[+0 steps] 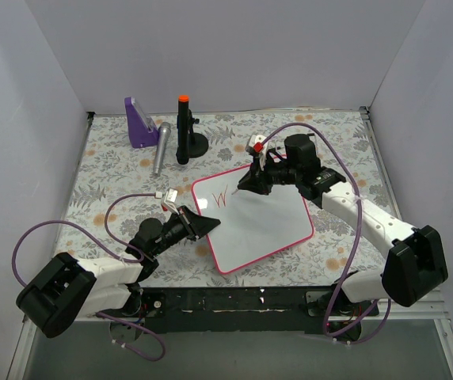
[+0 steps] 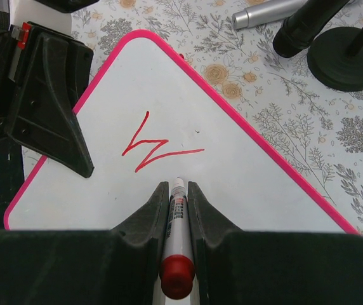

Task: Write a sentence on the whiteboard
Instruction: Write on the whiteboard with the whiteboard marker without the cap.

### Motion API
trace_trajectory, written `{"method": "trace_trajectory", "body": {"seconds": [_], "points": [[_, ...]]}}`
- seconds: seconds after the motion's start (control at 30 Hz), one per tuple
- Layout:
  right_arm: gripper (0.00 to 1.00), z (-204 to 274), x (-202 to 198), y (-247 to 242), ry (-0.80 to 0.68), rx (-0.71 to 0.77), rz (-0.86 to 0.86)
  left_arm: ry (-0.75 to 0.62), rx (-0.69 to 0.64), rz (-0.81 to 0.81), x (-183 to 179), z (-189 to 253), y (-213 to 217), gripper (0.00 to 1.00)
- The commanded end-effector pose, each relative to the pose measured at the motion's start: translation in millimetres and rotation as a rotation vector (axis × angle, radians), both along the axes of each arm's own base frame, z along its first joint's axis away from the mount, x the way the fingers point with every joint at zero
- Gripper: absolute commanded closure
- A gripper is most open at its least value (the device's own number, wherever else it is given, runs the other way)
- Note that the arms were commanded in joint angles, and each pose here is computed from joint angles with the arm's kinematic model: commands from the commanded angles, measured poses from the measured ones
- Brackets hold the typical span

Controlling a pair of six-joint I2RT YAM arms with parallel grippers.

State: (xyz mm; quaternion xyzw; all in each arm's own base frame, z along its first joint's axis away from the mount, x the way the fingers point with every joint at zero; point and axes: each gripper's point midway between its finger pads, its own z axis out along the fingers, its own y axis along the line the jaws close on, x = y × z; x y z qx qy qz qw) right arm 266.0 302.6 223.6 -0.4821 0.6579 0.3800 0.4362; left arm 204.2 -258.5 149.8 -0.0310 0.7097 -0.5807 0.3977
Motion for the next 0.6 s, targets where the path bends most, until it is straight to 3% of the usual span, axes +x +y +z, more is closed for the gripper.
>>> {"method": "trace_trajectory", "body": {"seconds": [0.0, 0.57], "points": [[0.99, 8.2, 8.2, 7.8, -0.022, 0.026, -0.009, -0.136, -0.104, -0.018, -0.5, 45.0, -4.5, 1.0], [0.99, 6.8, -0.4, 19.0, 0.019, 0.043, 0.039, -0.137, -0.103, -0.024, -0.4, 45.1, -5.8, 1.0]]}}
